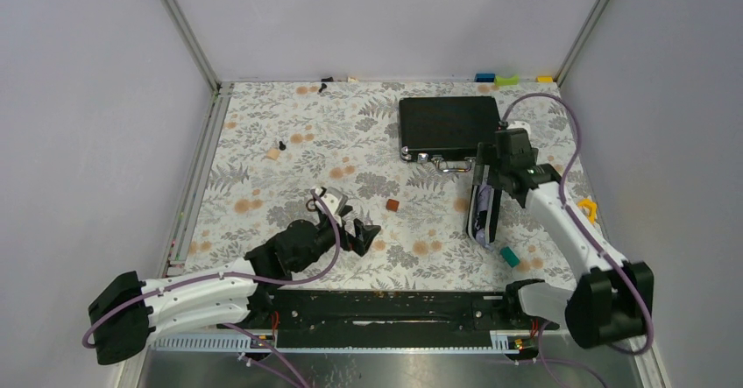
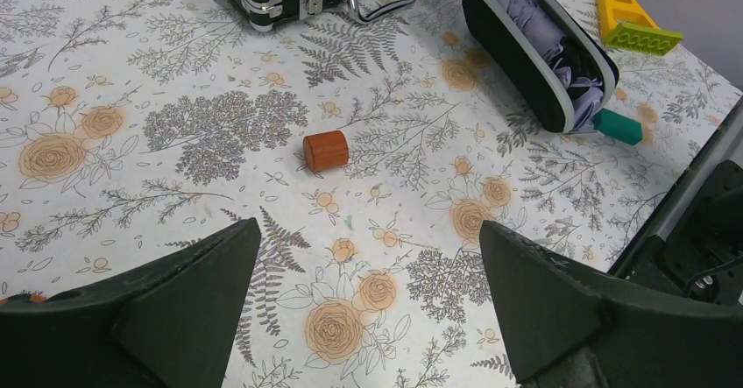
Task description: Open the umbrella
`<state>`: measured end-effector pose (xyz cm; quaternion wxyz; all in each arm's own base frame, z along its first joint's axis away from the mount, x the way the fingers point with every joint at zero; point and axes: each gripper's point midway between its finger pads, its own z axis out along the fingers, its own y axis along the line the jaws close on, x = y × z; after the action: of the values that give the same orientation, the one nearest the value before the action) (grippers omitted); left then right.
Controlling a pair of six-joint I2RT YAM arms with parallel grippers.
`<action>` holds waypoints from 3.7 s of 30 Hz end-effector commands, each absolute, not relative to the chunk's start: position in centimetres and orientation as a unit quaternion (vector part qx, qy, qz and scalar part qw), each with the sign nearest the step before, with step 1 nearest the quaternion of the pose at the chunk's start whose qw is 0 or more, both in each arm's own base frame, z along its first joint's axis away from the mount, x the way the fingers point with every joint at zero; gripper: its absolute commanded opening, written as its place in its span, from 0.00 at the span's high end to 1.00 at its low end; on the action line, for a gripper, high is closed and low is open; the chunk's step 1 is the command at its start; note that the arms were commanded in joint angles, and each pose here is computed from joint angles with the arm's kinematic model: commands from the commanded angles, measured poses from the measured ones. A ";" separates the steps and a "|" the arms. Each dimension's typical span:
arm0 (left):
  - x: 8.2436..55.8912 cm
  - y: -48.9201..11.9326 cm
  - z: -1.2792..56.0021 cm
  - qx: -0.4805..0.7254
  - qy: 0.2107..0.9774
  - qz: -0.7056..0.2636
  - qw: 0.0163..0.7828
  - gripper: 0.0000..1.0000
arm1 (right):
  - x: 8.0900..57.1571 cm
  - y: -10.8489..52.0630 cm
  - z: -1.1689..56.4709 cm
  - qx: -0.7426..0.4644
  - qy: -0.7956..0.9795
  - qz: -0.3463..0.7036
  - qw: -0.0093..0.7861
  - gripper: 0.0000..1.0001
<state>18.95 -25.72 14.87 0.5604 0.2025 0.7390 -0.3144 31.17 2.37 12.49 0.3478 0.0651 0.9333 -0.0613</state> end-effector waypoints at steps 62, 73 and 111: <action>20.0 -25.1 15.6 0.161 0.739 -0.309 0.577 0.01 | 28.4 4.9 4.6 0.099 0.974 -0.028 0.201 0.44; 20.0 -25.0 15.8 0.158 0.737 -0.311 0.579 0.01 | 28.1 2.5 5.8 0.103 0.964 -0.086 0.230 0.75; 14.6 -27.3 27.9 0.134 0.744 -0.482 0.443 0.01 | 19.7 21.4 26.5 -0.137 0.741 0.482 0.447 1.00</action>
<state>16.22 -26.62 23.58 0.4810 0.0925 0.7453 -0.4523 21.73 15.85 21.21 0.4295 -0.0298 0.8270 0.3615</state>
